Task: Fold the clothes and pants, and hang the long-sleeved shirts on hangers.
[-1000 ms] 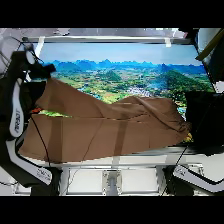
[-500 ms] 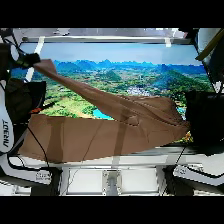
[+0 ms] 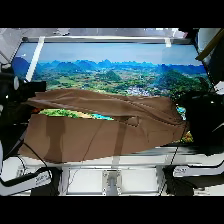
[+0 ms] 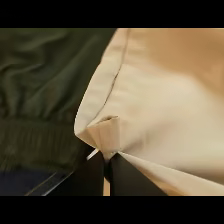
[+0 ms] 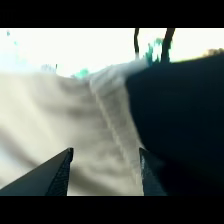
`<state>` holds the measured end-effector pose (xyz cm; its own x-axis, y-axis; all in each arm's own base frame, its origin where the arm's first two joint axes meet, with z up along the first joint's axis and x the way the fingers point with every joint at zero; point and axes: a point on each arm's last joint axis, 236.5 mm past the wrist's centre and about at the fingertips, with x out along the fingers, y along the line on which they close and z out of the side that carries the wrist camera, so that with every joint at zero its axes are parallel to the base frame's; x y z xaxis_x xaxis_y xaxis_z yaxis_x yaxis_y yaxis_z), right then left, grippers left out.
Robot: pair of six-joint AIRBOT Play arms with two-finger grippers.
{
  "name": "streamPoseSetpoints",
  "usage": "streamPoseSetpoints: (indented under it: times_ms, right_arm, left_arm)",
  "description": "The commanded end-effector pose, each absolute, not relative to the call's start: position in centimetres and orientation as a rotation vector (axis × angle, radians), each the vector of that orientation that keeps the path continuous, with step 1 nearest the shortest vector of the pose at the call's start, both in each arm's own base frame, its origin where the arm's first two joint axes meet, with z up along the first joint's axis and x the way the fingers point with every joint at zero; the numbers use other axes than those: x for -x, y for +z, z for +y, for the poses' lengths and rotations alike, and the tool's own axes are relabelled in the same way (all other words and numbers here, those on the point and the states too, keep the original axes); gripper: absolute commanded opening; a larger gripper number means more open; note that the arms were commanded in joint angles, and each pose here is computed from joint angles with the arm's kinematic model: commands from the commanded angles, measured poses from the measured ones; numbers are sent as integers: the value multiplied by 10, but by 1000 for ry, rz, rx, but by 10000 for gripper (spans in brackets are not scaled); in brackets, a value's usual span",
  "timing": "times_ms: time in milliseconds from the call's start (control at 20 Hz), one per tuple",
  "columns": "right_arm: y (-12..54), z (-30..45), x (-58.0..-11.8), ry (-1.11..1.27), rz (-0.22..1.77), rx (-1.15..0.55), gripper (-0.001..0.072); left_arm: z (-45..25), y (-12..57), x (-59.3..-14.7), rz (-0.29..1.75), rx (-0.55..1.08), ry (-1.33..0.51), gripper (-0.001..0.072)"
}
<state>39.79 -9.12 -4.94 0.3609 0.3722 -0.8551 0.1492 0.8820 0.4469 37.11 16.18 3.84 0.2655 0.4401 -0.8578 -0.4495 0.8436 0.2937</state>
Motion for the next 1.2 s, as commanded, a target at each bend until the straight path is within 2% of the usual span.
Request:
streamPoseSetpoints:
  times_ms: [0,100,150,250,600,650,700,750,900,1150]
  right_arm:
    - [-62,-92,-431,139,1155,-518,491]
    - [-71,-86,-435,182,1196,-551,497]
    - [-76,-81,-434,215,1224,-575,532]
    - [-85,-70,-432,276,1279,-612,558]
    - [-102,-30,-418,432,1383,-536,543]
    - [-104,-24,-417,450,1393,-504,429]
    - [-105,-19,-419,468,1388,-475,133]
    - [-103,-17,-422,477,1380,-458,37]
    - [-85,-26,-439,467,1331,-427,28]
    - [-5,-71,-477,350,1155,-316,27]
  left_arm:
    - [178,49,-338,1124,48,660,11]
    - [184,59,-329,1105,70,684,11]
    - [186,62,-322,1111,79,700,11]
    - [191,65,-308,1135,90,728,11]
    - [190,52,-286,1186,105,747,12]
    - [189,49,-285,1192,107,745,12]
    - [189,49,-285,1193,108,745,12]
    - [189,49,-285,1192,107,745,11]
    - [189,49,-284,1193,108,745,11]
    - [189,50,-286,1187,107,744,11]
